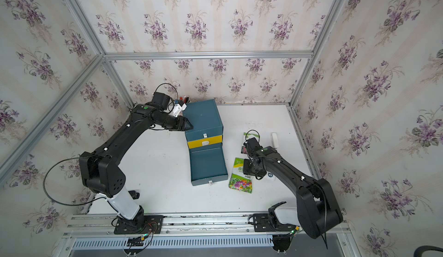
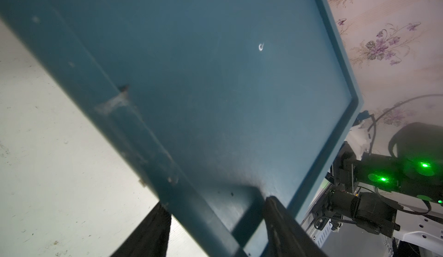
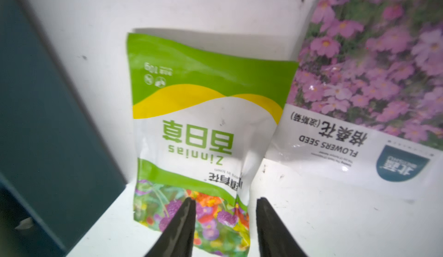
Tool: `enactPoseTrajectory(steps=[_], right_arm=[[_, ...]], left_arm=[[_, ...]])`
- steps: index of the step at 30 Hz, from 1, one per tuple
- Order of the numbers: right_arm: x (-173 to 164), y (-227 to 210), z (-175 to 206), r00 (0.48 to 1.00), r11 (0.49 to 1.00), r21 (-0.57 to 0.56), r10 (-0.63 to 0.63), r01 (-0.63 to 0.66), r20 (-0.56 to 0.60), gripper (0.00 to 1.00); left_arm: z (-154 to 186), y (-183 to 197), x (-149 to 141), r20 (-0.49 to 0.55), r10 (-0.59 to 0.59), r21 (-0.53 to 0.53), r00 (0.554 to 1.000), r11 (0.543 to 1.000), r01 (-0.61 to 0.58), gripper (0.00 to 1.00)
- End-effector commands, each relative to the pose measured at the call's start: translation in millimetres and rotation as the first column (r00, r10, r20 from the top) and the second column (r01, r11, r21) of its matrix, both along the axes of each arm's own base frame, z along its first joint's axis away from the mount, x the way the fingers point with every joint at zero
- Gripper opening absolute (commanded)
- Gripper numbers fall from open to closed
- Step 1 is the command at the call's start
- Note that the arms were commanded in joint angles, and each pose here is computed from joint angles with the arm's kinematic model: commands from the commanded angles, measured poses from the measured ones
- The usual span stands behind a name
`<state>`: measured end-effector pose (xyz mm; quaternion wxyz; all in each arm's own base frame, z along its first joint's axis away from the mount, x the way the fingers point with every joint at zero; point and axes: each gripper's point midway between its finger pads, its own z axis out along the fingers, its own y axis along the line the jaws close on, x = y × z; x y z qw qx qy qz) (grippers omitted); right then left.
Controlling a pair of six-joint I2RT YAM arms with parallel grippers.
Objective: Take the seed bags out of the drawer
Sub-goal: Place the seed packet at the center of the board, then close the drawer in the storage box.
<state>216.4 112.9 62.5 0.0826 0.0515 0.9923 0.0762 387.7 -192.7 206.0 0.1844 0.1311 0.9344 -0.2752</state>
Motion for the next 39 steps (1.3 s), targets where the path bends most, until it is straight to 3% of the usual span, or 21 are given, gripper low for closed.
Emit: enactPoseTrajectory(steps=[1, 5, 12, 18, 25, 34, 39], right_arm=[[1, 17, 15, 0.999, 0.997, 0.073, 0.015, -0.017, 0.032, 0.51], [-4, 36, 31, 0.997, 0.991, 0.127, 0.041, -0.050, 0.072, 0.57], [-25, 81, 67, 0.981, 0.958, 0.247, 0.110, -0.147, 0.159, 0.77], [-44, 111, 83, 0.975, 0.936, 0.305, 0.126, -0.179, 0.185, 0.83], [-74, 150, 68, 0.961, 0.920, 0.297, 0.210, -0.257, 0.179, 0.86], [-83, 175, 46, 0.942, 0.906, 0.312, 0.204, -0.285, 0.267, 0.89], [-82, 179, 30, 0.915, 0.924, 0.212, 0.239, -0.317, 0.324, 0.91]], left_arm=[[-37, 25, -31, -0.155, 0.011, 0.167, 0.988, 0.986, 0.015, 0.64], [-36, 25, -32, -0.153, 0.011, 0.167, 0.988, 0.986, 0.015, 0.64], [-37, 26, -32, -0.157, 0.013, 0.168, 0.988, 0.986, 0.014, 0.64], [-37, 25, -32, -0.158, 0.013, 0.161, 0.987, 0.987, 0.012, 0.64], [-37, 25, -32, -0.158, 0.011, 0.158, 0.987, 0.987, 0.014, 0.64], [-37, 26, -35, -0.158, 0.013, 0.161, 0.987, 0.987, 0.012, 0.64], [-39, 26, -34, -0.163, 0.014, 0.161, 0.987, 0.987, 0.013, 0.64]])
